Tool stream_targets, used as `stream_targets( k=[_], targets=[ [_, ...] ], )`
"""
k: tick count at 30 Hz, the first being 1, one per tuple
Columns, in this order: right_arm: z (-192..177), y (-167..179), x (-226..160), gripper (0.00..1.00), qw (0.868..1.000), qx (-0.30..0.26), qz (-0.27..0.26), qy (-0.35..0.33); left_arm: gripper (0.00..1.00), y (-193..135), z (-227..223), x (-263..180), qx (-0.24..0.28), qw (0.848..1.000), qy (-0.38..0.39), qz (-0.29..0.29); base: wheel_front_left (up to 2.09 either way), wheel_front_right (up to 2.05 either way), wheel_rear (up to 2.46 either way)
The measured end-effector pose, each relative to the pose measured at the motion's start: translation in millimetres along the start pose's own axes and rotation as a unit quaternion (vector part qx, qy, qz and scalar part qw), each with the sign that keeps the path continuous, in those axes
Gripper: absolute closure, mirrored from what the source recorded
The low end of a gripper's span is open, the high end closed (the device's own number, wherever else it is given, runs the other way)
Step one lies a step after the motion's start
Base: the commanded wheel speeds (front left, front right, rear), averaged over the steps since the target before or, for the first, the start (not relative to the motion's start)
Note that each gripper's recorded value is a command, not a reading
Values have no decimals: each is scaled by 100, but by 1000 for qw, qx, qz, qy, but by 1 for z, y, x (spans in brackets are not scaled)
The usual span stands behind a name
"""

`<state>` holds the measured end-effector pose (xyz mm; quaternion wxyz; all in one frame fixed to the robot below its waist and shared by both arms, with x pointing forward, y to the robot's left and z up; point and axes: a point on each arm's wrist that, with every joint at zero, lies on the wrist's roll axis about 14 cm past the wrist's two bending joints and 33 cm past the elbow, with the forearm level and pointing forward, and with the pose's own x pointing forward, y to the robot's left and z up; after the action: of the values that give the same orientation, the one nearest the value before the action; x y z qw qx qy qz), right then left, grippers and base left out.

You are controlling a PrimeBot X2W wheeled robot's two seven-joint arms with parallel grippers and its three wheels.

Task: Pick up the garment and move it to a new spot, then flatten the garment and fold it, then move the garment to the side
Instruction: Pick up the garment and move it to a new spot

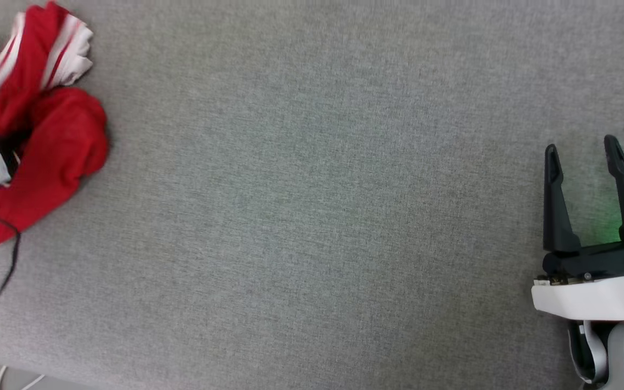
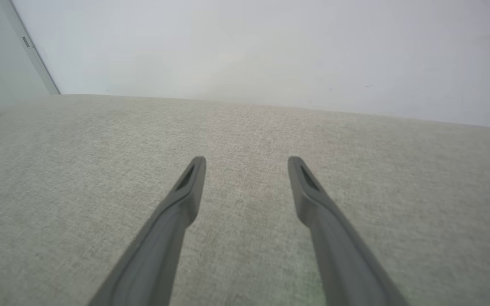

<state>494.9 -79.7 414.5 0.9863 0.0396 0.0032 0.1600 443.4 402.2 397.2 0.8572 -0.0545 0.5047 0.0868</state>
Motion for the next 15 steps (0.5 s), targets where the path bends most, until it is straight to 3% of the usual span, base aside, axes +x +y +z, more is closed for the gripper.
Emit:
stream_targets(
  k=[4,8,15],
  targets=[
    [13,3,-2,0,1000,8,1,-13,100,-3,38,-26,32,997,-66,-2,0,0,0],
    [37,5,-7,0,999,16,0,-35,100,-27,79,-64,98,985,-143,-20,0,0,0],
    [63,-7,-25,0,998,17,-21,-54,100,-105,117,-107,208,949,-220,-87,0,0,0]
  ],
)
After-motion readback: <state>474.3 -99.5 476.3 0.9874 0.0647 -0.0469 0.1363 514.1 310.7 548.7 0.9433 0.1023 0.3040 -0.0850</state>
